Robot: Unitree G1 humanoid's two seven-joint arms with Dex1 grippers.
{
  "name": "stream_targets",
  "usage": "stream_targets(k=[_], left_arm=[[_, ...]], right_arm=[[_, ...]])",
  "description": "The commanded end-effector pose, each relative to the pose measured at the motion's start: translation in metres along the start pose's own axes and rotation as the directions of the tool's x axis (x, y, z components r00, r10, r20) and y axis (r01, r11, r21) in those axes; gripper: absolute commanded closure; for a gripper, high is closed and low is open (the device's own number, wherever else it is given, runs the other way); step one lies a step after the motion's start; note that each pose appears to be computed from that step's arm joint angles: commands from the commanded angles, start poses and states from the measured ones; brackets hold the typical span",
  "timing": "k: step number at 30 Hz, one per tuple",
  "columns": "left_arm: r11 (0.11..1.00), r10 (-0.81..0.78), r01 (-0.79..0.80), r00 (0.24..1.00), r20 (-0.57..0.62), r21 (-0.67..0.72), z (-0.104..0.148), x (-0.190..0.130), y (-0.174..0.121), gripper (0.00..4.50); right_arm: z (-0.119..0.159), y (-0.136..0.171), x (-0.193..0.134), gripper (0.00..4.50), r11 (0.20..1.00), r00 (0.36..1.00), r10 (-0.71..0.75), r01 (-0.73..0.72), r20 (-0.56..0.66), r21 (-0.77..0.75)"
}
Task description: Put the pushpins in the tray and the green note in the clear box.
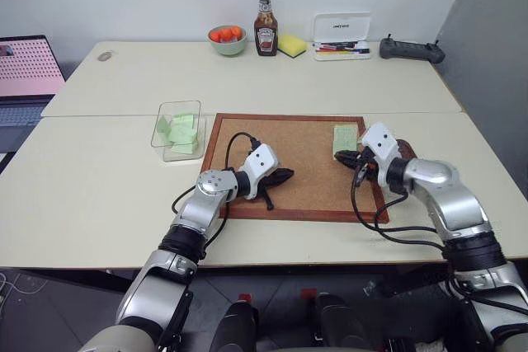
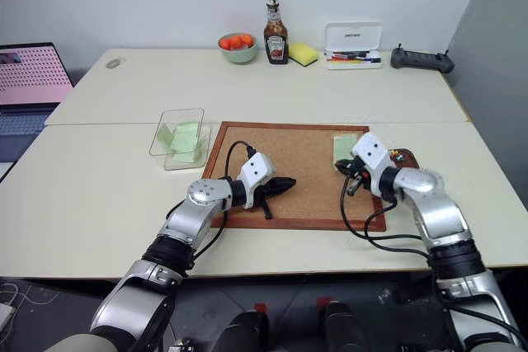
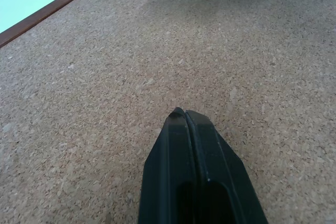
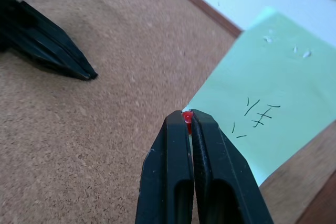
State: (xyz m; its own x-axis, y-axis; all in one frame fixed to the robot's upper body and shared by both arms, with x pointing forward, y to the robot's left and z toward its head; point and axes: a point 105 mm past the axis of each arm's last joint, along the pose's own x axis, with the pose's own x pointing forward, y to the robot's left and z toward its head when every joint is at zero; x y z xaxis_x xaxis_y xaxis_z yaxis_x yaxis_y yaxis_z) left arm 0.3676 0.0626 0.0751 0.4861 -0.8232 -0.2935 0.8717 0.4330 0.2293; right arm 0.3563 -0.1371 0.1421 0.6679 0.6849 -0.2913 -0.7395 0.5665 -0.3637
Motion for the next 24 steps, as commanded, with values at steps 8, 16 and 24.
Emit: stream_targets(k=[8, 16, 24], left_arm=[[0.98, 0.045, -0.013, 0.987, 0.158, -0.198, 0.034, -0.011, 0.012, 4.09], [0.968, 0.034, 0.031, 0.966, 0.255, -0.247, 0.06, -0.025, 0.011, 2.73], [0.942, 0.021, 0.094, 0.942, 0.336, -0.322, 0.081, -0.025, 0.006, 1.22]], right_arm=[[0.021, 0.009, 0.0, 4.5, 0.989, 0.998, 0.057, -0.051, 0.038, -0.136], [0.018, 0.016, 0.005, 4.5, 0.981, 0.996, 0.088, -0.083, 0.023, -0.176], [0.019, 0.017, 0.007, 4.5, 0.973, 0.995, 0.097, -0.091, 0.018, -0.213]])
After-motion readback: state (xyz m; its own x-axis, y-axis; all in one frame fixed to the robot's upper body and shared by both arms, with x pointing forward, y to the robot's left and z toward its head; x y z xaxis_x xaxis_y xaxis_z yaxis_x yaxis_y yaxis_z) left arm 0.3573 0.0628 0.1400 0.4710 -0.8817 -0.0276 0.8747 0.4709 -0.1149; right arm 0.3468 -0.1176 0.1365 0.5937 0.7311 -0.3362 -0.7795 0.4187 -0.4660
